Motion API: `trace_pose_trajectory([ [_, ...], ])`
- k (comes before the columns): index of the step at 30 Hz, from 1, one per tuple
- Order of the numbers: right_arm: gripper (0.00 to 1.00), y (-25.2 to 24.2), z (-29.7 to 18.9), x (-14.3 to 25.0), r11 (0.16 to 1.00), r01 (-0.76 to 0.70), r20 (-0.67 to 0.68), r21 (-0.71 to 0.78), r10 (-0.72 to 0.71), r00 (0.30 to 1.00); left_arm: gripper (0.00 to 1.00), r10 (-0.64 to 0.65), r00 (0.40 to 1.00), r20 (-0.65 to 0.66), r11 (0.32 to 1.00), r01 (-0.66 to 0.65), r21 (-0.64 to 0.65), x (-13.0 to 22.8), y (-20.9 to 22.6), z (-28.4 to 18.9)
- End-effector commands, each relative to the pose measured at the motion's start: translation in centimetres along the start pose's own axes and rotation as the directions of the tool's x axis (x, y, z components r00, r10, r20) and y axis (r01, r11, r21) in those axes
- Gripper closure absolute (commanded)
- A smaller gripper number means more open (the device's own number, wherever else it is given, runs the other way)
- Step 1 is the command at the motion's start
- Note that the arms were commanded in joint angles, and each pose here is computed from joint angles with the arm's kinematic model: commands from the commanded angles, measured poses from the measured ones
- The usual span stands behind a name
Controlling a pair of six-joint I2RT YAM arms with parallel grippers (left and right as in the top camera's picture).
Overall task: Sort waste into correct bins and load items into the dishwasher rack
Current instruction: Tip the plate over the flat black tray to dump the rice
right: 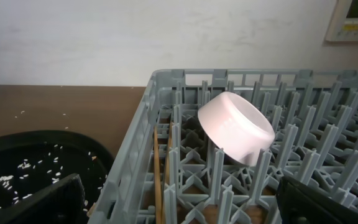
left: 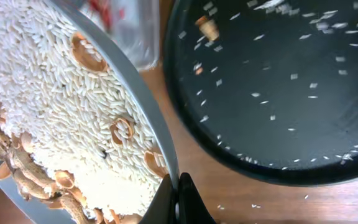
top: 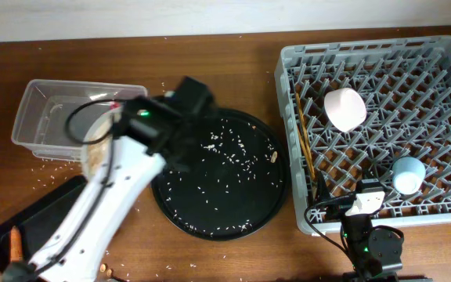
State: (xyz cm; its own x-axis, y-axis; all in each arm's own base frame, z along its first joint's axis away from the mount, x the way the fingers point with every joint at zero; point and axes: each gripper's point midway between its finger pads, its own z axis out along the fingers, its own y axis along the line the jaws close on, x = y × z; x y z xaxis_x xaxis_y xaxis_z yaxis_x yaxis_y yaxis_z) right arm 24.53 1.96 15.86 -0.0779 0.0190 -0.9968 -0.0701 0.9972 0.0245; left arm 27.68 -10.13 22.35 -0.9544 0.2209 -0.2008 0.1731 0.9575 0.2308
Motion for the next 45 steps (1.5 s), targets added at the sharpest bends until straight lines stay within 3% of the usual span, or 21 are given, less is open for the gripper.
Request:
trace_pose_trajectory([
  [1,0.02,-0.1,0.0,0.3,1.0,-0.012,-0.002,0.005,0.012,1.0,1.0,-0.151,0.986,-0.073,0.987,0.154,0.034,2.6,2.5,2.1],
  [9,0.02,-0.1,0.0,0.3,1.0,-0.012,-0.002,0.005,0.012,1.0,1.0,-0.434,0.885,-0.167,0.884,0.454,0.108,6.9,6.1,9.6],
  [14,0.02,-0.1,0.0,0.3,1.0,-0.012,-0.002,0.005,0.012,1.0,1.0,-0.5,0.853,-0.15,0.805,0.521,0.284,7.0,6.5,10.8],
  [19,0.02,-0.1,0.0,0.3,1.0,-0.012,-0.002,0.005,0.012,1.0,1.0,-0.563,0.826,0.016,0.701,0.467,0.539,5.4,7.9,7.4],
  [25,0.02,-0.1,0.0,0.3,1.0,-0.012,-0.002,0.005,0.012,1.0,1.0,-0.646,0.728,0.229,0.65,0.368,0.665,5.7,10.7,2.0],
  [34,0.02,-0.1,0.0,0.3,1.0,-0.012,-0.002,0.005,0.012,1.0,1.0,-0.695,0.675,0.248,0.574,0.313,0.756,5.8,10.8,0.1],
  [39,0.02,-0.1,0.0,0.3,1.0,-0.012,-0.002,0.005,0.012,1.0,1.0,-0.76,0.602,0.245,0.551,0.399,0.733,8.0,13.2,0.5],
  [45,0.02,-0.1,0.0,0.3,1.0,-0.012,-0.002,0.005,0.012,1.0,1.0,-0.807,0.481,0.344,0.509,0.269,0.818,8.4,14.5,-2.4],
])
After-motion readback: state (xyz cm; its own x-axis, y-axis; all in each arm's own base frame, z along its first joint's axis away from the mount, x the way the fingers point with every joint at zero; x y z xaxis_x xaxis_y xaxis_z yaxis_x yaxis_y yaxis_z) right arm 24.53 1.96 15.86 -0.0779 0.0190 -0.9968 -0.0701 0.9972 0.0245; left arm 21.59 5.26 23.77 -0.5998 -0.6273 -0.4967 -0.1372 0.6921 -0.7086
